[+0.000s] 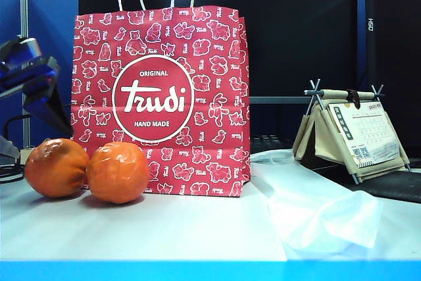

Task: Open the paper bag and put two oranges into the paper bag.

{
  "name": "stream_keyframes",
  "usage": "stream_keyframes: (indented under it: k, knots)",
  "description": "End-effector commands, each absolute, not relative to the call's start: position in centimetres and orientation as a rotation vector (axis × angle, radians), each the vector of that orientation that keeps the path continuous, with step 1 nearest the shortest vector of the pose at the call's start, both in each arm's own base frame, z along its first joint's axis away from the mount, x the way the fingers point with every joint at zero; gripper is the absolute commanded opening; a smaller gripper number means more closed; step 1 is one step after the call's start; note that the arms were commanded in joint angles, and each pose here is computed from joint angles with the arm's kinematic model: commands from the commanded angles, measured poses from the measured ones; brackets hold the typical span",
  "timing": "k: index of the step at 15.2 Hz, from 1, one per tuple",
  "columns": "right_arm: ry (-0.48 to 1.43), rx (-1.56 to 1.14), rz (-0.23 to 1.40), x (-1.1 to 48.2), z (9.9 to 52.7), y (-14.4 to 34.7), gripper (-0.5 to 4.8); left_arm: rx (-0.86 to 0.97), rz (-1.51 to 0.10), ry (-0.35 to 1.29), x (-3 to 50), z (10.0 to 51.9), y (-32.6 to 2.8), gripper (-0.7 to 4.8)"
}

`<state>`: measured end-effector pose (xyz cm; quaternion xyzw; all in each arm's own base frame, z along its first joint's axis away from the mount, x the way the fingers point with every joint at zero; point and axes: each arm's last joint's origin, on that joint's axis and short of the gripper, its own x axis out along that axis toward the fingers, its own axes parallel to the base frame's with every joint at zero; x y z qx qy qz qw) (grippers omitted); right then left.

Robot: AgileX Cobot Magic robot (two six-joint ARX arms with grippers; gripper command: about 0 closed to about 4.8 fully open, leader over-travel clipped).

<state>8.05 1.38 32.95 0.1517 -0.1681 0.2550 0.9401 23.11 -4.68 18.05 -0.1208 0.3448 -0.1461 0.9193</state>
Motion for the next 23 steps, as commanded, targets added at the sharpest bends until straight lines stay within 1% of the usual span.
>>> stream_keyframes:
  k: [1,6,9,11,15,19,21,23]
  knots:
    - [-0.368,0.316,0.488,8.0,33.2,1.3,3.46,-0.255,-0.345,0.702,23.8,18.1,-4.9,4.79]
    - [-0.371,0.319,0.478,8.0,33.2,1.3,3.46,-0.284,-0.426,0.748,24.1,17.1,-5.3,4.79]
    - [-0.371,0.320,0.475,8.0,33.2,1.3,3.46,-0.255,-0.451,0.797,24.5,15.8,-6.1,4.79]
    - [-0.372,0.320,0.475,8.0,33.2,1.2,3.46,-0.248,-0.424,0.804,25.2,15.6,-6.2,4.79]
    - [-0.370,0.320,0.473,8.0,33.2,1.2,3.45,-0.227,-0.398,0.754,26.7,16.7,-6.4,4.79]
    - [-0.373,0.322,0.464,8.0,33.2,1.2,3.45,-0.230,-0.397,0.802,28.2,15.5,-6.7,4.79]
    - [-0.373,0.322,0.462,8.0,33.2,1.2,3.33,-0.238,-0.409,0.846,28.3,14.7,-6.8,4.79]
    - [-0.379,0.327,0.443,8.0,33.2,1.2,3.33,-0.237,-0.406,0.843,28.4,14.5,-6.8,4.79]
